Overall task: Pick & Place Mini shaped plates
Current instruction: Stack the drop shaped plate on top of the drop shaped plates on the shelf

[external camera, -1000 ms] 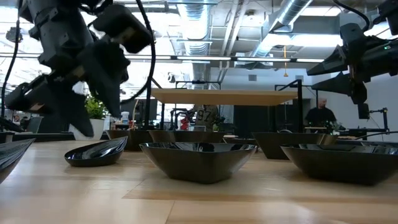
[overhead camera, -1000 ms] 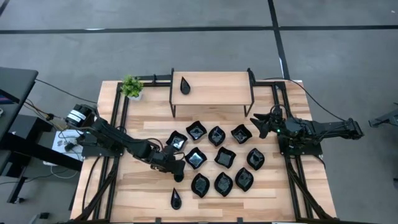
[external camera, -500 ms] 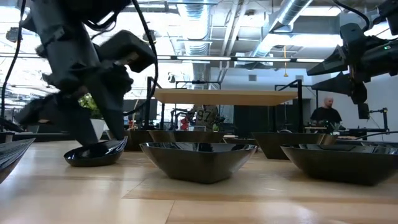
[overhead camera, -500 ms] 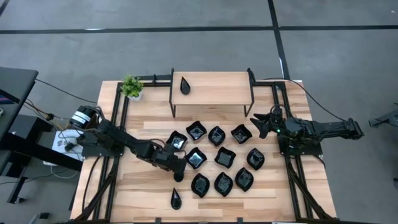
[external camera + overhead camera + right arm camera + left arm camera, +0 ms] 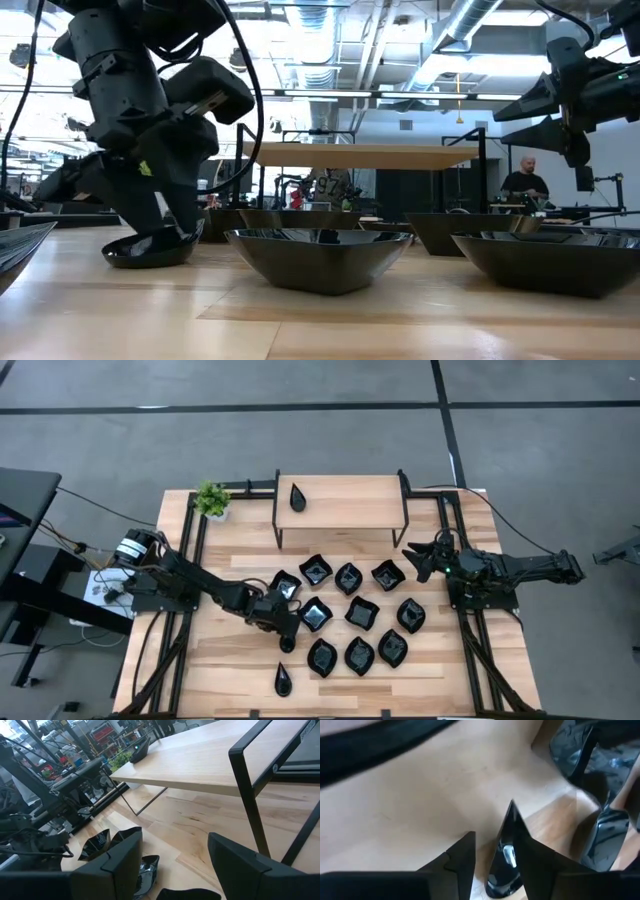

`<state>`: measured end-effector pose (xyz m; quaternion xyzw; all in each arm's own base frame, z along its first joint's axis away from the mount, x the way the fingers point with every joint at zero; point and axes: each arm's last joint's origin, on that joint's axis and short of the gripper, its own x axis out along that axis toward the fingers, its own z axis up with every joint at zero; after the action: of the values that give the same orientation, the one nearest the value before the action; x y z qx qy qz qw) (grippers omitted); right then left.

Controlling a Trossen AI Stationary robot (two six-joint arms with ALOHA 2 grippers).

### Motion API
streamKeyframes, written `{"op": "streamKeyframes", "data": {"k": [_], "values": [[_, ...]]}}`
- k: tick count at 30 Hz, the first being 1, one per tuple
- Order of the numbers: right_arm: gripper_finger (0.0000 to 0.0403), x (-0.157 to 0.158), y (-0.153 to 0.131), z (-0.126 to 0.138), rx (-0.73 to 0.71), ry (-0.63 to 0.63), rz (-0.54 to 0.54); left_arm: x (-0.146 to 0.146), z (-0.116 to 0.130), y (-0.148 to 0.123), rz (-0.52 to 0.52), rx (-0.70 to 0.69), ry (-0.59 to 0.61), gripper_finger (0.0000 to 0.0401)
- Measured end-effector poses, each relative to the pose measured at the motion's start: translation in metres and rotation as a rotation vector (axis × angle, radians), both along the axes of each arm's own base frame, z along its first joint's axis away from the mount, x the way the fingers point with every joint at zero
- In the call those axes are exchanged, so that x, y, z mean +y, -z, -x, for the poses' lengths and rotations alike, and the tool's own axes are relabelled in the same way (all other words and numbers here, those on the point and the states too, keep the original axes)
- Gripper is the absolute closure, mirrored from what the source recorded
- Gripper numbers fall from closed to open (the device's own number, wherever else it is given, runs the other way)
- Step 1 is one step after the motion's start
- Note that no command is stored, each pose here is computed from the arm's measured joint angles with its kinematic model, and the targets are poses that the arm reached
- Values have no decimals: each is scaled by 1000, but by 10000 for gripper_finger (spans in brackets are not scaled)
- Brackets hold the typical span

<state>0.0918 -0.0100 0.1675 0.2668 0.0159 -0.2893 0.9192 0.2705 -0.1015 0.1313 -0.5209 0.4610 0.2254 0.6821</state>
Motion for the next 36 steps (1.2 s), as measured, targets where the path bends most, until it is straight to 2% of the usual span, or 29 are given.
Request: {"op": "streamKeyframes", "data": {"k": [11,18,27,36], "values": [[182,0,0,0,0,0,0,0,0,0,20,7,11,281],[182,0,0,0,0,0,0,0,0,0,19,7,10,317],[182,0,0,0,1,0,0,0,0,0,17,6,8,389],[182,0,0,0,1,1,0,1,3,-12,21,-19,23,395]]}}
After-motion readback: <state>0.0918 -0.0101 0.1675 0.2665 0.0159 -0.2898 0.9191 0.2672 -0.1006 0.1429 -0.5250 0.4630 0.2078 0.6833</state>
